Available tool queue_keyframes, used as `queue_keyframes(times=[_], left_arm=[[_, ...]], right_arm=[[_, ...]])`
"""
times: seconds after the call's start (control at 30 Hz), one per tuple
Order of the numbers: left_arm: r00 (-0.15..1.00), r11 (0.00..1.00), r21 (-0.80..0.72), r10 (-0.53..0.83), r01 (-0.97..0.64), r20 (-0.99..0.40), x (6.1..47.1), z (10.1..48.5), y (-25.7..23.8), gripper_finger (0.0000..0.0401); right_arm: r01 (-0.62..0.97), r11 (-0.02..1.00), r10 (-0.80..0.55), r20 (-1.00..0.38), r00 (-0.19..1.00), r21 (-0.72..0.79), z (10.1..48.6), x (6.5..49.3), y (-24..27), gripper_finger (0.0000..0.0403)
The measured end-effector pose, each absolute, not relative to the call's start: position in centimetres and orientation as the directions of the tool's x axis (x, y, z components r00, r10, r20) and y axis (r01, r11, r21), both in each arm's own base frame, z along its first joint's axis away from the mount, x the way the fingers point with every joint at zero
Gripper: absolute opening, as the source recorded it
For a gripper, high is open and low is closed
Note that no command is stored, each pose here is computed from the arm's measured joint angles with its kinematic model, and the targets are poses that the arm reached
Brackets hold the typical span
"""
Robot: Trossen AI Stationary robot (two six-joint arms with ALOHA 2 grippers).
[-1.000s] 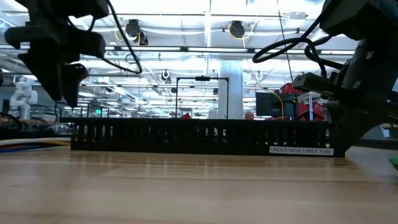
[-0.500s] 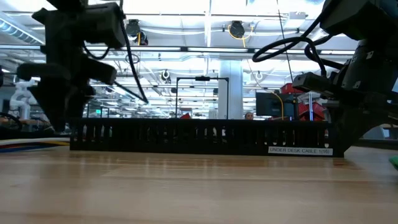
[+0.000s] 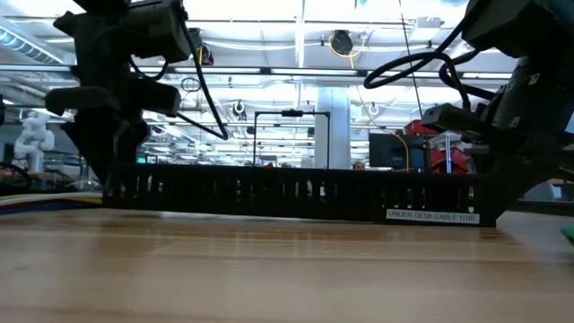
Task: Ziptie cables
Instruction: Close the cable duct with the cable duct cover, then return to Home Position
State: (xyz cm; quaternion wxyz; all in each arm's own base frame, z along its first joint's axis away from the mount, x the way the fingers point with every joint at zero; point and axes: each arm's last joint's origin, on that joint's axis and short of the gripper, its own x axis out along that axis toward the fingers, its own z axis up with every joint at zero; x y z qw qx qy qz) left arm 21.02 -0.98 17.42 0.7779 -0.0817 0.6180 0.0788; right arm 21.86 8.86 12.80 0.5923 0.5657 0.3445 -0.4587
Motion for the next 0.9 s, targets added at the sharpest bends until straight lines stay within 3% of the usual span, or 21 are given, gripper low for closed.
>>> queue_keyframes(times=[0.37,0.67,0.77,0.9], left_arm=[[0.176,0.97,-0.018,0.026,-0.241,-0.984,20.5,17.5,-0.9,0.032],[0.148,0.927,-0.032,0.026,-0.373,-0.989,18.9,18.7,-1.0,0.032],[0.186,0.917,-0.062,0.014,-0.395,-0.982,18.5,19.3,-1.2,0.032],[0.234,0.93,-0.07,0.018,-0.362,-0.972,18.1,20.0,-1.7,0.032]], right_arm=[[0.93,-0.058,-0.151,-0.924,0.351,0.362,12.8,22.0,8.9,0.0],[0.941,-0.008,-0.13,-0.934,0.334,0.338,13.1,21.7,8.9,0.0],[0.954,0.04,-0.099,-0.949,0.299,0.297,13.4,21.1,9.1,0.0],[0.982,0.096,-0.05,-0.985,0.166,0.161,13.6,19.6,9.3,0.0]])
